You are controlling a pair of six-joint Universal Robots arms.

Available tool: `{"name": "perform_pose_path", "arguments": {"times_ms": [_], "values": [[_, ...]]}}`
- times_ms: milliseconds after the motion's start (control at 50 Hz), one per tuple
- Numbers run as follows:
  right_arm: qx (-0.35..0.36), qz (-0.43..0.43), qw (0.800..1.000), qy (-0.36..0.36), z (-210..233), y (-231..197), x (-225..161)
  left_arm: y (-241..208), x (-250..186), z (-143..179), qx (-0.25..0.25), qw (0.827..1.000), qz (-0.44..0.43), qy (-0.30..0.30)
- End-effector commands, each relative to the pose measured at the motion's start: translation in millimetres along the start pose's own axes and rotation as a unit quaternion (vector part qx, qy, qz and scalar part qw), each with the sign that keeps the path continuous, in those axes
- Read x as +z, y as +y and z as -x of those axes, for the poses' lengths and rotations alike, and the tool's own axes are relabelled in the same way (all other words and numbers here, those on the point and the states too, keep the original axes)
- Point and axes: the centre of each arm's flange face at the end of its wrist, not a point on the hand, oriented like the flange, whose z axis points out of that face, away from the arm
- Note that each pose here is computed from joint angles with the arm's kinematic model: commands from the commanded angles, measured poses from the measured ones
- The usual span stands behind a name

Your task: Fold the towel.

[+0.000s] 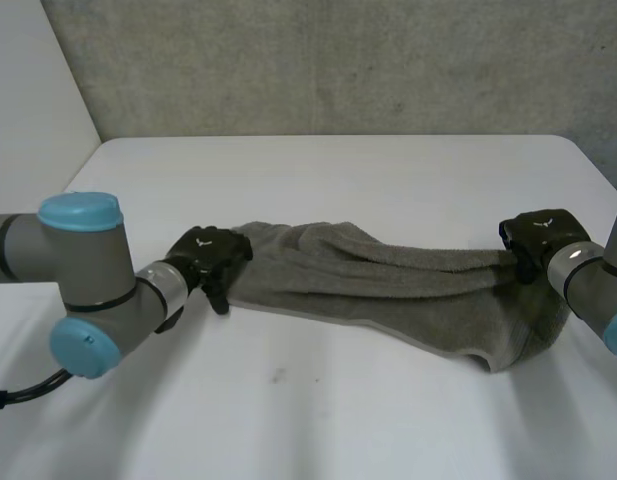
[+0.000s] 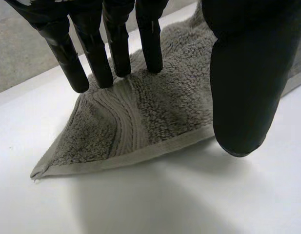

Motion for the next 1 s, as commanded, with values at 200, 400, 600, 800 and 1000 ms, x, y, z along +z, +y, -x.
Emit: {"name": "perform_pose_path", "arguments": {"times_ms": [200, 400, 600, 800, 1000], "values": [[0.000, 0.002, 1.000, -0.002, 1.3, 1.6, 0.6, -1.9, 17.5, 3.7, 0.038, 0.999, -0.015, -0.004], [0.000, 0.006, 1.000, -0.005, 3.2, 4.0, 0.7, -0.2, 21.7, 2.3, 0.039, 0.999, -0.015, -0.002], [0.000, 0.006, 1.000, -0.005, 3.2, 4.0, 0.7, -0.1, 18.0, 2.4, 0.037, 0.999, -0.008, -0.003], [0.001, 0.001, 1.000, -0.007, 2.7, -1.4, -3.9, -4.4, 2.3, 1.6, 0.037, 0.999, 0.017, -0.004], [-0.001, -0.059, 0.998, -0.006, -11.9, -44.8, -35.9, -65.3, -65.0, 6.1, 0.040, 0.999, -0.026, -0.024]]}}
